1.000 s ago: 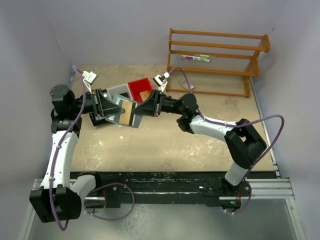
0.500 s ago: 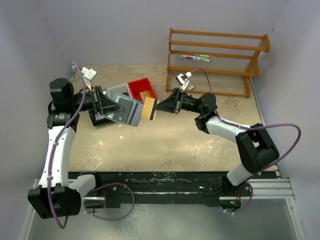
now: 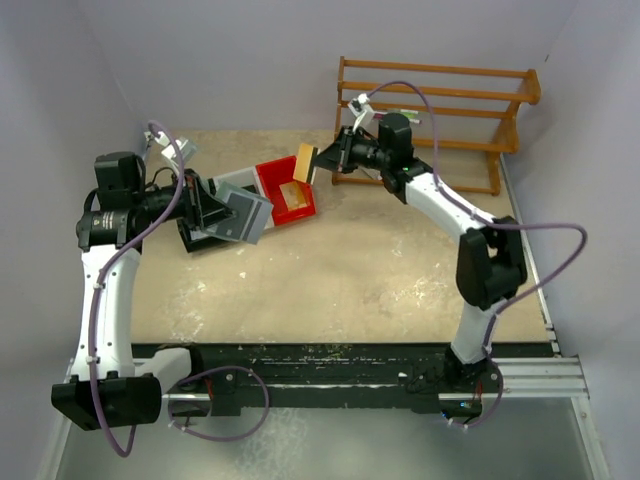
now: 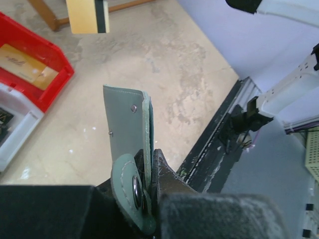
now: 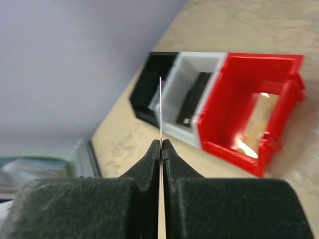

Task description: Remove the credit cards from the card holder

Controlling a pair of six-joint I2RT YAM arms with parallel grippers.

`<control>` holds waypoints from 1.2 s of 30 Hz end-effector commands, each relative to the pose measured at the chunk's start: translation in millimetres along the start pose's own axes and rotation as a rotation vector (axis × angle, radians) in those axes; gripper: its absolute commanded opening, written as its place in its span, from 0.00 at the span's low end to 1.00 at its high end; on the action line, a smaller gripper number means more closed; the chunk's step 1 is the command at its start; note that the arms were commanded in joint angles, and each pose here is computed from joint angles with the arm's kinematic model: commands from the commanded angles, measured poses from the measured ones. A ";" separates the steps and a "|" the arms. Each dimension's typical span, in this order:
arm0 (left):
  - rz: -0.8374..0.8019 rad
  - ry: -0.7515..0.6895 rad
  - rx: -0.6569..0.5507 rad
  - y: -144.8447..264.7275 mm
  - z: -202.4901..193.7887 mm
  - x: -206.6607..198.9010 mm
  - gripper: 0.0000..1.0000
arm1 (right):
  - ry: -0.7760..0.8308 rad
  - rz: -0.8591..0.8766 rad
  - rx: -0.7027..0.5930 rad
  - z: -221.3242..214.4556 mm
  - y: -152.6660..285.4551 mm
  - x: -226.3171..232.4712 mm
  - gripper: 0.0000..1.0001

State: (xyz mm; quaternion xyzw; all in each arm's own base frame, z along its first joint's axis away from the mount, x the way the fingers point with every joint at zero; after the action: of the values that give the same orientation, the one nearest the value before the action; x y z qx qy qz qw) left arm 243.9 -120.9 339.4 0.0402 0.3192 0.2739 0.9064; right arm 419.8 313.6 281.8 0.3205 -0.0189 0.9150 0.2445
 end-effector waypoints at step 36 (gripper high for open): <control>-0.375 -0.061 0.013 26.7 -5.5 -89.6 0.00 | 0.208 -0.383 0.257 -75.5 -117.1 -105.7 0.31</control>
State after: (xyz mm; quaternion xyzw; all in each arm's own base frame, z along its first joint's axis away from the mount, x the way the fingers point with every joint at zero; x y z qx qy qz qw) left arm 187.9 -140.6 364.0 0.0151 0.3239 0.1506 0.9339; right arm 488.8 388.9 79.3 0.3176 0.2194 0.8581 0.3387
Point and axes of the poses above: each gripper's point midway between its finger pads, its own y axis back along the fingers, its own x axis along the line the jaws close on, z = x × y, the point moved 1 cm from there along y, back along the fingers, and after that the axes turned 4 degrees about y, right-handed, at the moved point
